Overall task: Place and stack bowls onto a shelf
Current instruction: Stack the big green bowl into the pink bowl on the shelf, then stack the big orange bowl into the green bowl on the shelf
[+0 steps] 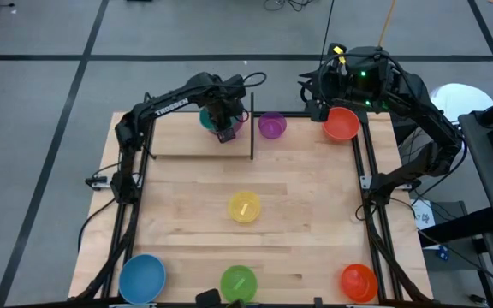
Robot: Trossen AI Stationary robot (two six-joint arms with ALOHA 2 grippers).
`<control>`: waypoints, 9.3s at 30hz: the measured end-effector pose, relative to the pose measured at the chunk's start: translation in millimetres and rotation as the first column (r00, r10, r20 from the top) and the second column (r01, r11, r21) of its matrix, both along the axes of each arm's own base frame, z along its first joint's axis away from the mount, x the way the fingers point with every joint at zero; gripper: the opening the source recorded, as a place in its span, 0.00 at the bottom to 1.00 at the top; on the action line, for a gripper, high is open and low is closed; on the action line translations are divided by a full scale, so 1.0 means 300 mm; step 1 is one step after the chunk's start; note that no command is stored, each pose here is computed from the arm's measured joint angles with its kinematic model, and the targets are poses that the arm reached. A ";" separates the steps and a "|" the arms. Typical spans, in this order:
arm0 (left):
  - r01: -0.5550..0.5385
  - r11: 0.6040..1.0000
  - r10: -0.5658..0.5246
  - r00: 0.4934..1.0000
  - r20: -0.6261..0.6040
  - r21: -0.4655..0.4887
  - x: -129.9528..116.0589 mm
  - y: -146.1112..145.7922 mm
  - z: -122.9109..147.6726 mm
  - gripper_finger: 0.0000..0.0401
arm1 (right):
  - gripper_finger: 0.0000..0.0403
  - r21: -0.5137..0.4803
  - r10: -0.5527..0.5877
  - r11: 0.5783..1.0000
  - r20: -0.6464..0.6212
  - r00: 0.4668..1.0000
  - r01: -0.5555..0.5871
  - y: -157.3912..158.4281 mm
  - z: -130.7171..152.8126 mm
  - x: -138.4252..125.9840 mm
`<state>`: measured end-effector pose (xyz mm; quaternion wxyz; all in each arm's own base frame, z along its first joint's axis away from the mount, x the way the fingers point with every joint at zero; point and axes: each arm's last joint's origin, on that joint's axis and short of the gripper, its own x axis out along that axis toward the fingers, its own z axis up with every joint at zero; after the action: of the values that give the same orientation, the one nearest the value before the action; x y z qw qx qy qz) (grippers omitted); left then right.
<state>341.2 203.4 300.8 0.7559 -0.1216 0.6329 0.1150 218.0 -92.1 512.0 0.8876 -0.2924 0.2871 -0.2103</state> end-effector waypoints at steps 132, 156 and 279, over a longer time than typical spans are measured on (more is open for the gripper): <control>-0.295 0.948 0.228 0.894 0.385 0.124 -0.520 -0.388 0.563 0.02 | 0.15 0.729 -0.482 0.340 -0.407 0.776 0.594 -0.351 -0.651 -0.224; -0.316 0.942 0.252 0.886 0.389 0.110 -0.520 -0.388 0.563 0.02 | 0.15 0.683 -0.445 0.159 -0.595 0.669 0.713 -0.473 -0.968 -0.263; 0.517 0.759 -0.620 0.760 0.196 0.395 -0.375 -0.390 0.510 0.24 | 0.00 0.487 0.703 0.698 -0.331 0.629 -0.525 -0.005 -0.523 0.466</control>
<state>228.8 86.5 453.8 0.8544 0.1852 0.4835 -0.0440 357.7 -93.5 355.0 0.8366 -0.2571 0.4162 0.2464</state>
